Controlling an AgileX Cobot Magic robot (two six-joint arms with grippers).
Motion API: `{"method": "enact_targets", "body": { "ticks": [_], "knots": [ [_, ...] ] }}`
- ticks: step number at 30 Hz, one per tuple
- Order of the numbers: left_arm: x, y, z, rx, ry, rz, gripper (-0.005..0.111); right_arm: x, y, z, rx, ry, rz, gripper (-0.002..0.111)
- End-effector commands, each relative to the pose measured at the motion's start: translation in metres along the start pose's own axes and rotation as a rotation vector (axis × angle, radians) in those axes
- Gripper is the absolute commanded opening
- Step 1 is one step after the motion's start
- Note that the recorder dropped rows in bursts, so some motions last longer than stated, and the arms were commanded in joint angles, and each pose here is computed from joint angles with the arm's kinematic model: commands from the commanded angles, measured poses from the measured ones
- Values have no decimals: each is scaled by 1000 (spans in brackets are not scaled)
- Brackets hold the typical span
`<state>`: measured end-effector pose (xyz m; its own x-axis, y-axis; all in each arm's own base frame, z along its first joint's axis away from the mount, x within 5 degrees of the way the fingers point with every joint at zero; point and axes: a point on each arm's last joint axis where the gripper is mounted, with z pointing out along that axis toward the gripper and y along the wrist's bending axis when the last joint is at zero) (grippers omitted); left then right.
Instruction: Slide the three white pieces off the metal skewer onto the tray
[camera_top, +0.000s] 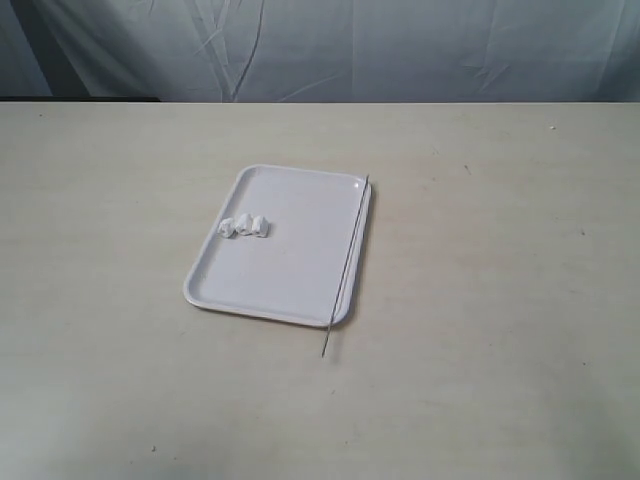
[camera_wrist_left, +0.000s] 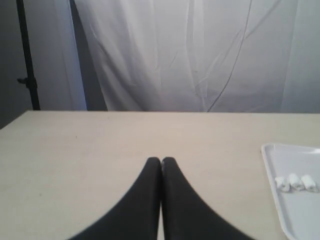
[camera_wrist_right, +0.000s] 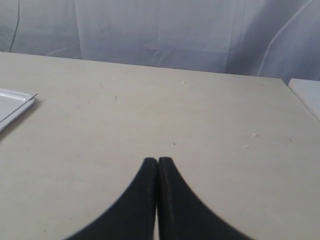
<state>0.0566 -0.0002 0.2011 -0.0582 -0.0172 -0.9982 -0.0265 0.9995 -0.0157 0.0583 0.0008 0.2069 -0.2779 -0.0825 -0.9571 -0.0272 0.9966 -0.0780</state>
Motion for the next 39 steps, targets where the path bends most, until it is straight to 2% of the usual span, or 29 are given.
{"method": "enact_targets", "body": {
  "ticks": [1, 4, 10, 17, 39],
  "knots": [
    [9, 4, -1, -43, 85, -25, 0, 18, 3, 5, -12, 5, 63, 0],
    [9, 4, -1, -44, 84, -49, 0, 23, 3, 4, 2, -35, 34, -1],
    [9, 4, -1, -46, 83, -85, 0, 24, 5, 2, -12, -37, 72, -1],
    [10, 4, -1, -45, 92, -98, 0, 26, 10, 2, -106, -10, 42, -1],
    [9, 4, -1, -46, 85, -97, 0, 26, 9, 2, -83, -11, 50, -1]
  ]
}}
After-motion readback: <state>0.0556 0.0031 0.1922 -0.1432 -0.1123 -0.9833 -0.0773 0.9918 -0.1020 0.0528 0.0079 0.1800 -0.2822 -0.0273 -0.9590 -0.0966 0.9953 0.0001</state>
